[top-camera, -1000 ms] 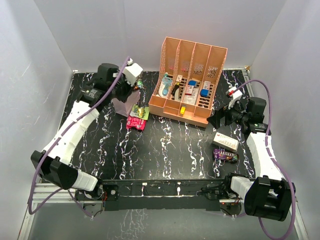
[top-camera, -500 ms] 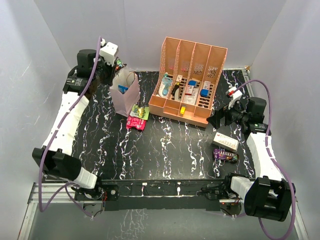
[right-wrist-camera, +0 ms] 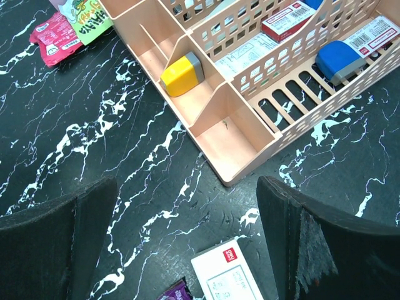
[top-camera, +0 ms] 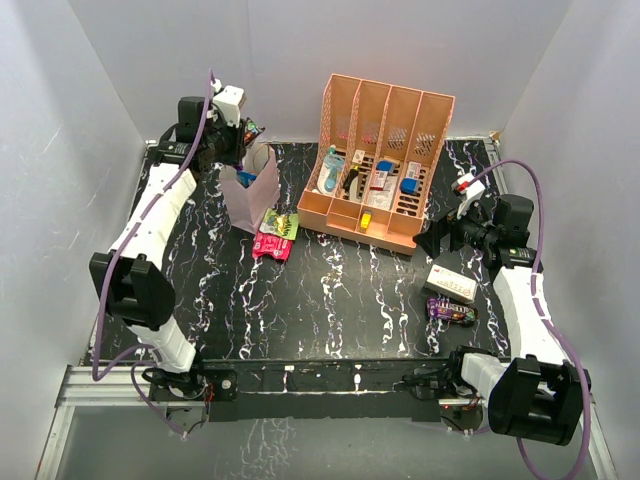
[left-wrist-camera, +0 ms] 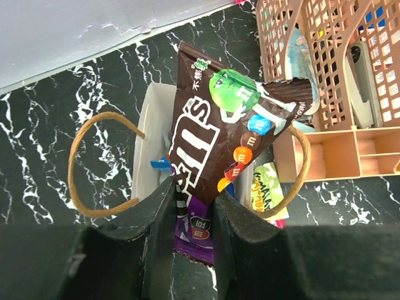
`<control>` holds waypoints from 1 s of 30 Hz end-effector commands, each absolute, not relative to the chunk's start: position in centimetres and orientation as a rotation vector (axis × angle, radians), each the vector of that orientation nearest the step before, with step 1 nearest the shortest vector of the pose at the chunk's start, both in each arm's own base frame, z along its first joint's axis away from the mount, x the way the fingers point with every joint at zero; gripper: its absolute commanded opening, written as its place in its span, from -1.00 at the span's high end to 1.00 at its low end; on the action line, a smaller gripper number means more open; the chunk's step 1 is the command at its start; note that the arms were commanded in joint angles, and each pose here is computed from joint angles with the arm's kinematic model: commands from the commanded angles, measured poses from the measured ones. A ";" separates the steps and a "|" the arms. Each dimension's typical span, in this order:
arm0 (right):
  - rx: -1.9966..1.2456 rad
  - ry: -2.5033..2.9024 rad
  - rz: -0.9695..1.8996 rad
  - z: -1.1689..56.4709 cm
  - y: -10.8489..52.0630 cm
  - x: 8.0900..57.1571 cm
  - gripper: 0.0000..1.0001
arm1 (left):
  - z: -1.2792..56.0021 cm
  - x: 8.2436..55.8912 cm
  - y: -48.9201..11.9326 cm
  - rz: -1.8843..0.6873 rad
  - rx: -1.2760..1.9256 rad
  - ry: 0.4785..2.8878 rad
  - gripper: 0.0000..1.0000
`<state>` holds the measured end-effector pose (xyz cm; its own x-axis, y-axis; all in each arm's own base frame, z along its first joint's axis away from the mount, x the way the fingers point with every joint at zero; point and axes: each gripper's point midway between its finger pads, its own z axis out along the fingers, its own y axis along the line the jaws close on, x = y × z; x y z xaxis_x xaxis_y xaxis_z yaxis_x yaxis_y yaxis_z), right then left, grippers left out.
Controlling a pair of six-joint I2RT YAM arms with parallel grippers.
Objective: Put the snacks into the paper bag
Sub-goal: Place the snack in the paper bag.
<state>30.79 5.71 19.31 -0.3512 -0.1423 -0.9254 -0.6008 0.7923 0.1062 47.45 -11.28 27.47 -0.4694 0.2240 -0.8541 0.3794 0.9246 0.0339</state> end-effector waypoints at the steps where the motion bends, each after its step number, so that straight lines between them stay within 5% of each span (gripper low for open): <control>1: -0.590 1.838 0.499 20.8 5.6 30.9 -0.97 | 30.2 48.3 -12.6 -0.289 0.382 1.996 0.50; 30: -0.594 1.835 0.498 20.7 5.7 30.8 -0.97 | 23.0 49.7 -15.2 -0.416 0.505 2.012 0.43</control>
